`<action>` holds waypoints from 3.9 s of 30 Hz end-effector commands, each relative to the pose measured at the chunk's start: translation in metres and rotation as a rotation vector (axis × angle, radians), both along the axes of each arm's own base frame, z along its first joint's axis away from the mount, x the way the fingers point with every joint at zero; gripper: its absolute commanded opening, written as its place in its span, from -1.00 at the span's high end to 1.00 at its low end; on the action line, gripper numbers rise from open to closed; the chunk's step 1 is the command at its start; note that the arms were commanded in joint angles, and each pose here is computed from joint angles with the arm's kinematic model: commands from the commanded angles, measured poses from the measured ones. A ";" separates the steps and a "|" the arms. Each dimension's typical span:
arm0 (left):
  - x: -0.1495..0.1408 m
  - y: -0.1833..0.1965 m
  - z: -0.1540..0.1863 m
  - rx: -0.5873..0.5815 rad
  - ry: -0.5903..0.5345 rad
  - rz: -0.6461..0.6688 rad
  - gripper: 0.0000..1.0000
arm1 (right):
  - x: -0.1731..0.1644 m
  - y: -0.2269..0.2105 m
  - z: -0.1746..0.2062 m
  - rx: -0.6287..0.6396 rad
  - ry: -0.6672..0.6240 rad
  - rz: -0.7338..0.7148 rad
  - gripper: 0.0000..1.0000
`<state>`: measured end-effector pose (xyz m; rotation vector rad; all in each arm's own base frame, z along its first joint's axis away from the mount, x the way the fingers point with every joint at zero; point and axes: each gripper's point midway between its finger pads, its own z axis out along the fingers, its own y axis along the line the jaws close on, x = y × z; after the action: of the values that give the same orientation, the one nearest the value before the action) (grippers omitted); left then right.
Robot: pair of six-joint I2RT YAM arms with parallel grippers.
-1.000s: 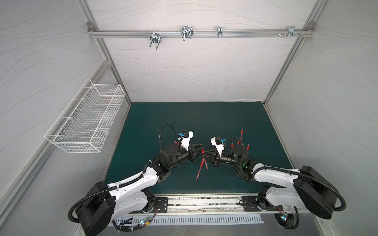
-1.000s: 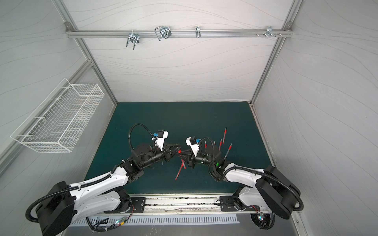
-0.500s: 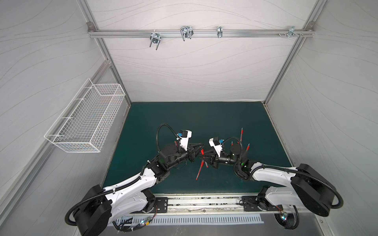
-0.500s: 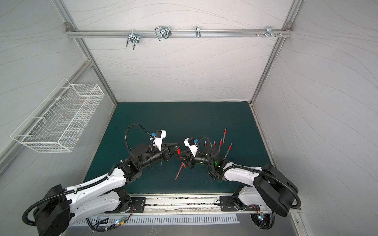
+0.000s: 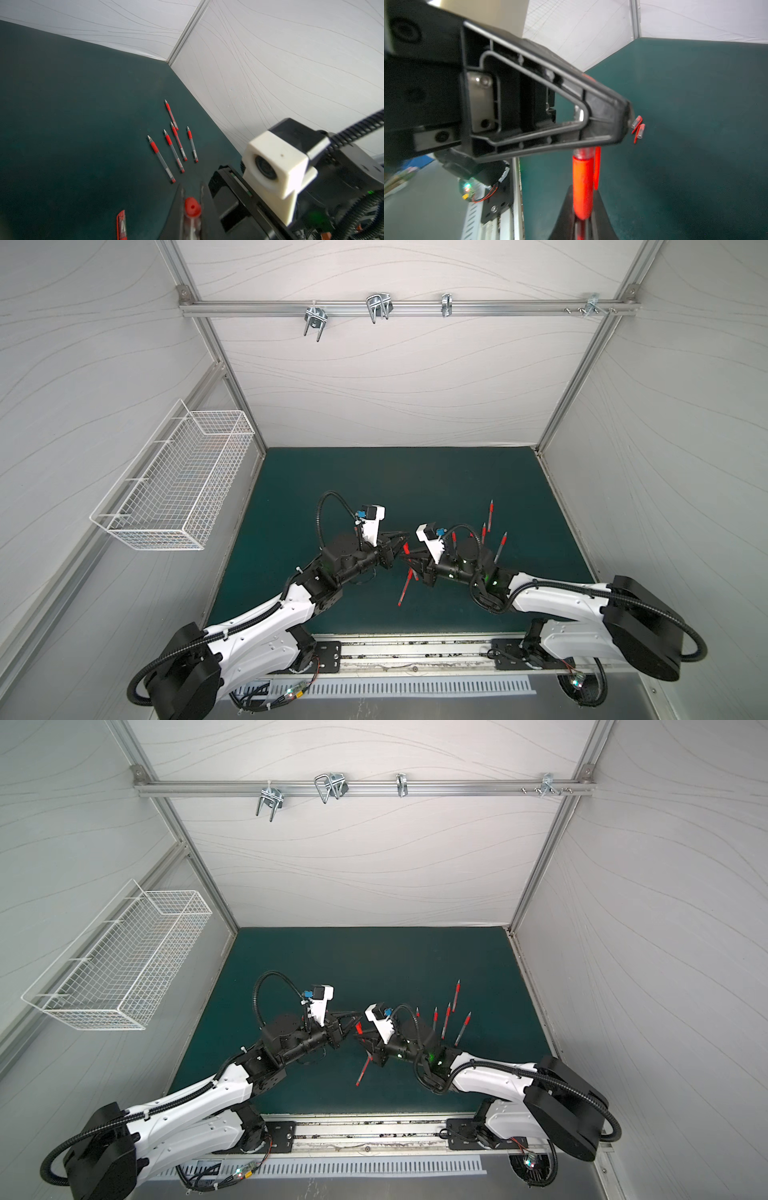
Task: Remove pen caps from pens
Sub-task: Open the pen cap on the pen.
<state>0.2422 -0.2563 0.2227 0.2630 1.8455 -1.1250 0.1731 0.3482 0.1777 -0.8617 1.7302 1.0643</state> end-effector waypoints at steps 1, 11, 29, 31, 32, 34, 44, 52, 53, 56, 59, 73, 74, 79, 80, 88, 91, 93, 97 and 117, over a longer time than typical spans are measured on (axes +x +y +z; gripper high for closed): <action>0.017 0.018 0.018 -0.043 -0.031 0.106 1.00 | 0.021 -0.015 -0.022 -0.165 -0.058 -0.204 1.00; 0.021 0.029 0.020 -0.050 -0.038 0.139 1.00 | 0.000 -0.005 -0.024 -0.106 0.081 -0.022 1.00; 0.024 0.036 0.022 -0.063 -0.038 0.165 1.00 | -0.009 -0.002 -0.049 -0.197 0.073 -0.048 1.00; 0.025 0.037 0.020 -0.062 -0.034 0.171 1.00 | -0.007 -0.004 -0.048 -0.228 0.013 -0.123 1.00; 0.025 0.038 0.020 -0.063 -0.034 0.174 1.00 | -0.004 -0.006 -0.049 -0.248 -0.008 -0.166 1.00; 0.026 0.039 0.020 -0.065 -0.032 0.179 1.00 | 0.000 -0.009 -0.053 -0.277 -0.029 -0.216 1.00; 0.026 0.045 0.022 -0.074 -0.039 0.195 1.00 | -0.027 0.007 -0.051 -0.162 0.165 0.099 1.00; 0.027 0.047 0.023 -0.081 -0.041 0.201 1.00 | -0.034 0.005 -0.045 -0.084 0.315 0.259 1.00; 0.027 0.047 0.023 -0.082 -0.042 0.204 1.00 | -0.032 0.005 -0.047 -0.091 0.317 0.250 1.00; 0.028 0.050 0.024 -0.085 -0.042 0.216 1.00 | -0.024 0.004 -0.053 -0.141 0.290 0.177 1.00; 0.030 0.054 0.023 -0.086 -0.034 0.239 1.00 | -0.019 0.002 -0.063 -0.322 0.108 0.013 1.00; 0.037 0.066 0.017 -0.086 -0.006 0.295 1.00 | -0.022 0.003 -0.064 -0.271 0.206 0.074 1.00; 0.037 0.067 0.017 -0.087 -0.008 0.297 1.00 | -0.023 0.000 -0.062 -0.234 0.258 0.111 1.00; 0.038 0.069 0.016 -0.092 -0.010 0.302 1.00 | -0.029 -0.006 -0.058 -0.185 0.368 0.247 1.00; 0.038 0.069 0.016 -0.094 -0.010 0.303 1.00 | -0.033 -0.005 -0.058 -0.193 0.374 0.276 1.00; 0.036 0.073 0.019 -0.110 -0.026 0.307 1.00 | -0.052 0.002 -0.062 -0.184 0.441 0.423 1.00; 0.035 0.073 0.022 -0.124 -0.039 0.302 1.00 | -0.051 0.002 -0.064 -0.142 0.510 0.455 1.00; 0.034 0.074 0.024 -0.127 -0.048 0.303 1.00 | -0.048 0.001 -0.066 -0.120 0.546 0.459 1.00; 0.033 0.077 0.025 -0.133 -0.055 0.310 1.00 | -0.041 -0.003 -0.068 -0.105 0.569 0.440 1.00; 0.056 0.116 -0.021 0.063 0.122 0.556 1.00 | 0.006 -0.029 -0.068 -0.440 0.113 -0.126 1.00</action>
<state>0.2874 -0.1521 0.1928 -0.2273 1.8987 -0.7978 0.1664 0.3313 0.1026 -1.0215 2.1438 0.7671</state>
